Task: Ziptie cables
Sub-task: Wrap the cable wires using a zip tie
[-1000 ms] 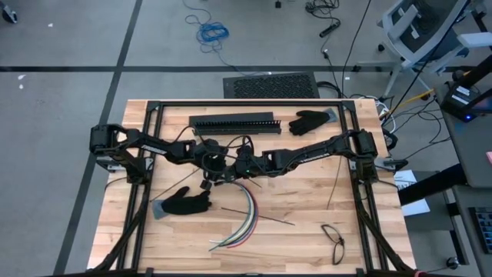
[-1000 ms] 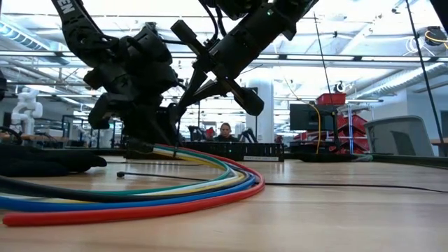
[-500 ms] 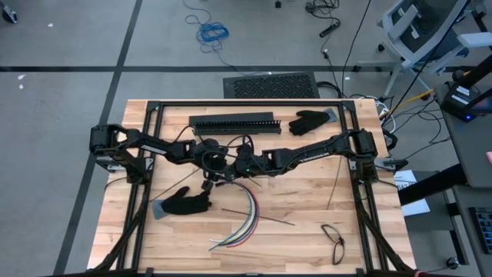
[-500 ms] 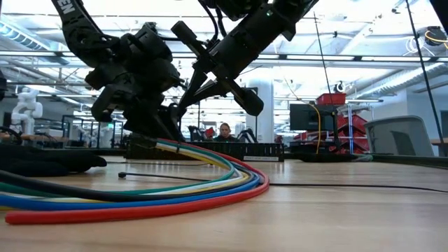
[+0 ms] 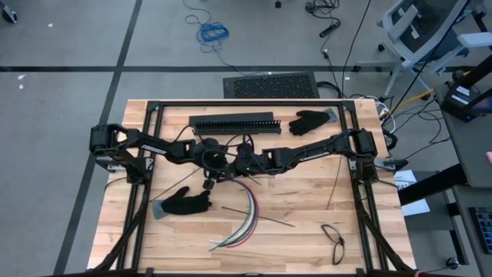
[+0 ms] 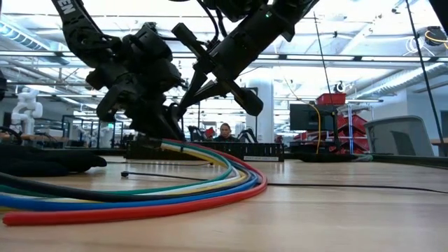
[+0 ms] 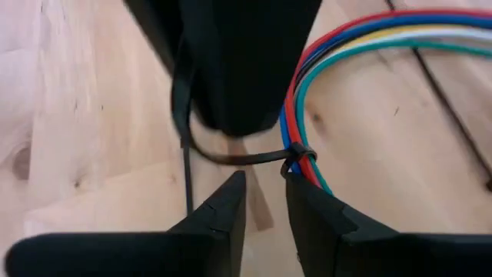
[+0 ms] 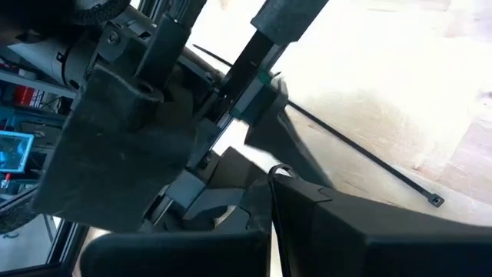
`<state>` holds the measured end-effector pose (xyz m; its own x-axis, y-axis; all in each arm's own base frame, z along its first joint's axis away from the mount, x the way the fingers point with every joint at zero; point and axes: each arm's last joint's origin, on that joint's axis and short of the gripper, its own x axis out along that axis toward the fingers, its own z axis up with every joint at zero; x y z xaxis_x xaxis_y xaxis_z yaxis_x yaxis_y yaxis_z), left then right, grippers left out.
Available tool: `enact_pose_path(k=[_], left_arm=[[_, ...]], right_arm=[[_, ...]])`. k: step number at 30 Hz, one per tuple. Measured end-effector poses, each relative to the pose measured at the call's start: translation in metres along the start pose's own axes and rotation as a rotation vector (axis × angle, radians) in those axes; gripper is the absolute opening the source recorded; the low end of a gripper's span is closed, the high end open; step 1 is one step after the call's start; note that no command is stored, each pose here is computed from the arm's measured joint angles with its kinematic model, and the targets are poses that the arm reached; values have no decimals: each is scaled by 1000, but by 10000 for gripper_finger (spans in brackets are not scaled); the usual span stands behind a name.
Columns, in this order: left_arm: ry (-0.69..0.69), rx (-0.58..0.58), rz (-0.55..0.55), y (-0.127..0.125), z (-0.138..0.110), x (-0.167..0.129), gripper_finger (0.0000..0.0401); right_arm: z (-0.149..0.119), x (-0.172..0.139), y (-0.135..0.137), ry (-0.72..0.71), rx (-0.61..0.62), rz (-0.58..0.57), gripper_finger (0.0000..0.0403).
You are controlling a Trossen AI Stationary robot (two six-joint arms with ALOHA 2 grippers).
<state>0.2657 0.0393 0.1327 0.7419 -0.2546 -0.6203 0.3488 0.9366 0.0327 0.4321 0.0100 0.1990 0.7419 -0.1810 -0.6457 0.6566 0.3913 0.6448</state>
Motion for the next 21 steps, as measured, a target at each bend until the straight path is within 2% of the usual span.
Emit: enact_pose_path(k=[4, 13, 21], left_arm=[[-40, -58, -19, 0, 3, 0, 79], [-49, -163, -20, 2, 3, 2, 103], [-6, -249, -36, 4, -13, 22, 105]], right_arm=[[4, 1, -2, -7, 5, -4, 0], [9, 2, -4, -11, -7, -8, 0], [9, 2, -4, -13, -31, -10, 0]])
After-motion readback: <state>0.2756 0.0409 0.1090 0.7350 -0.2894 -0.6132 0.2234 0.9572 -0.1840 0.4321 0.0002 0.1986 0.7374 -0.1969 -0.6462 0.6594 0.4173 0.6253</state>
